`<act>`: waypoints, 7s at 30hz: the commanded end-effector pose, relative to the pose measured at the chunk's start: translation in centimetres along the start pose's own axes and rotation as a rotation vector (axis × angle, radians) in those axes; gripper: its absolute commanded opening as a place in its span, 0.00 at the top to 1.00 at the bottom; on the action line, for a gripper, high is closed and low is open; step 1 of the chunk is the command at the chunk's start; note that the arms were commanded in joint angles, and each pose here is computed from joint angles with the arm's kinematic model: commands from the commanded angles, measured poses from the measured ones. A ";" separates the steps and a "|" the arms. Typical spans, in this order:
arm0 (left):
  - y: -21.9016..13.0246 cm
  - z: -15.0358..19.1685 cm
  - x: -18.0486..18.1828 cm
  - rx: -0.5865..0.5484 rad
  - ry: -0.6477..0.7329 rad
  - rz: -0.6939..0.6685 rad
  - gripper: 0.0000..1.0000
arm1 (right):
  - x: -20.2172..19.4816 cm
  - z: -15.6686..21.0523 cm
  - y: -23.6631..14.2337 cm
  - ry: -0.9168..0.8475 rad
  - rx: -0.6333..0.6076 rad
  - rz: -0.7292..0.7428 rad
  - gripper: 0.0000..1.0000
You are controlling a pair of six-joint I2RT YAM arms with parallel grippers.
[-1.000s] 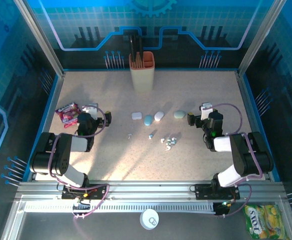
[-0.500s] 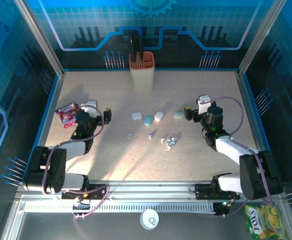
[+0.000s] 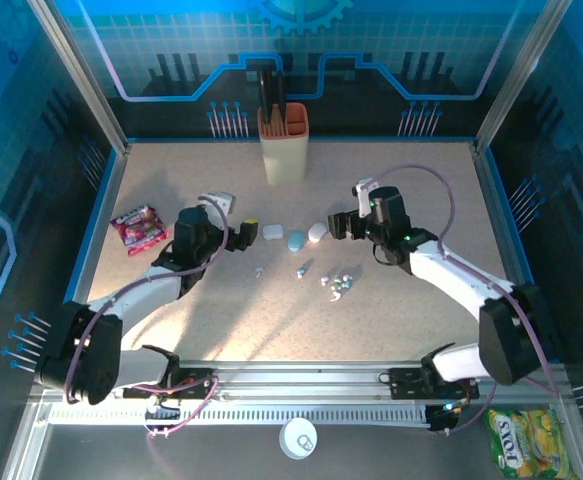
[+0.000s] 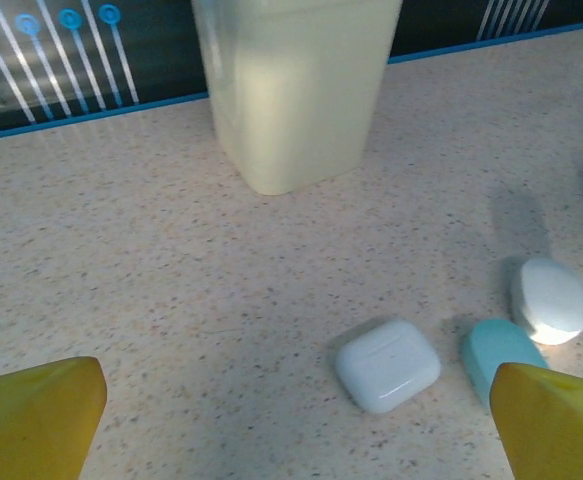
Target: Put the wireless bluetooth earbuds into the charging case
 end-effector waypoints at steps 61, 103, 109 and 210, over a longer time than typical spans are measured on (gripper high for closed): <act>3.5 1.2 1.6 0.621 -0.714 -0.405 0.01 | 12.5 5.5 13.6 0.147 0.441 0.344 0.45; 1.7 1.2 0.5 0.389 -0.667 -0.200 0.01 | 12.1 4.9 13.6 0.229 0.454 0.293 0.61; 1.6 0.4 0.2 0.401 -0.651 -0.119 0.01 | 11.7 4.9 11.4 0.172 0.420 0.189 0.62; 1.1 2.6 -25.5 0.842 -0.273 -0.098 0.70 | -5.2 8.4 -8.3 0.424 0.334 0.009 0.19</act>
Point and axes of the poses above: each hand's point on the last joint's axis, 136 mm out from that joint toward the fingers, its own y axis out along the fingers, its own x axis along the line the jaws close on, z = x × y, the point moved 10 cm from there along -y, back along the fingers, and after that the axes turned 15 degrees about y, right-handed, at the moved point
